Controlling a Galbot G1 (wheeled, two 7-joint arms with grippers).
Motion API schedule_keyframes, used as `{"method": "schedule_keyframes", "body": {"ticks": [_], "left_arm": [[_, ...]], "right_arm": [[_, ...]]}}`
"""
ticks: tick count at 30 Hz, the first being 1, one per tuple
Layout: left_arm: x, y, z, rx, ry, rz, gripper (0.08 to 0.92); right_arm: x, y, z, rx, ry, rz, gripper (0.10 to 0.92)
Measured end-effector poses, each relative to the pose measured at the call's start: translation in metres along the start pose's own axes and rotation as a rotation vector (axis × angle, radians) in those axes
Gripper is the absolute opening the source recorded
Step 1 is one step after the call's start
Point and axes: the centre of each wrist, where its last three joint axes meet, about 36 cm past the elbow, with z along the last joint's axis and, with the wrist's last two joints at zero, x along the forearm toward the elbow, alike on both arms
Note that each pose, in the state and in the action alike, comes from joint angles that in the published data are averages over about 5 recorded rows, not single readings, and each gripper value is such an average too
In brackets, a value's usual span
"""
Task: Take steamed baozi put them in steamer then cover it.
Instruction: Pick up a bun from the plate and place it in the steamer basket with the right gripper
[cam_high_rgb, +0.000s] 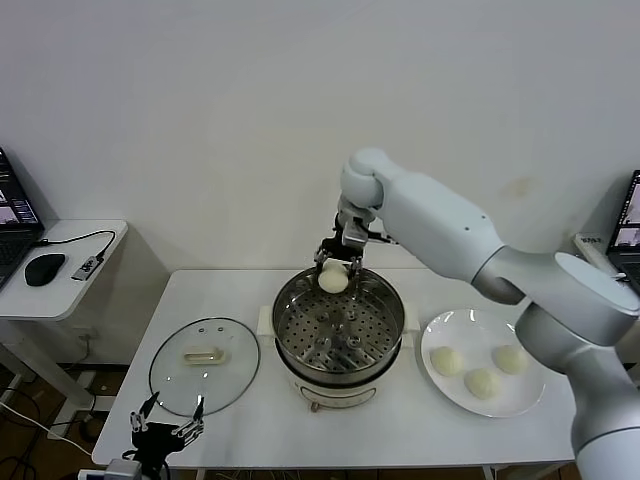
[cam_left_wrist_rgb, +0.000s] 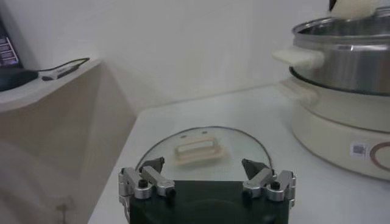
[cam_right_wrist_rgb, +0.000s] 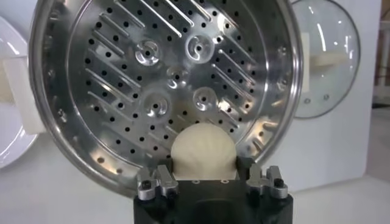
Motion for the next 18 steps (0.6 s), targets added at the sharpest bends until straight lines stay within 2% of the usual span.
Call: {"method": "schedule_keyframes", "body": {"ticks": [18], "left_arm": [[-0.003, -0.004, 0.006, 0.005, 0.015, 0.005, 0.823]], "right_arm": [[-0.039, 0.005, -0.004, -0.013, -0.007, 0.005, 0.631]]}}
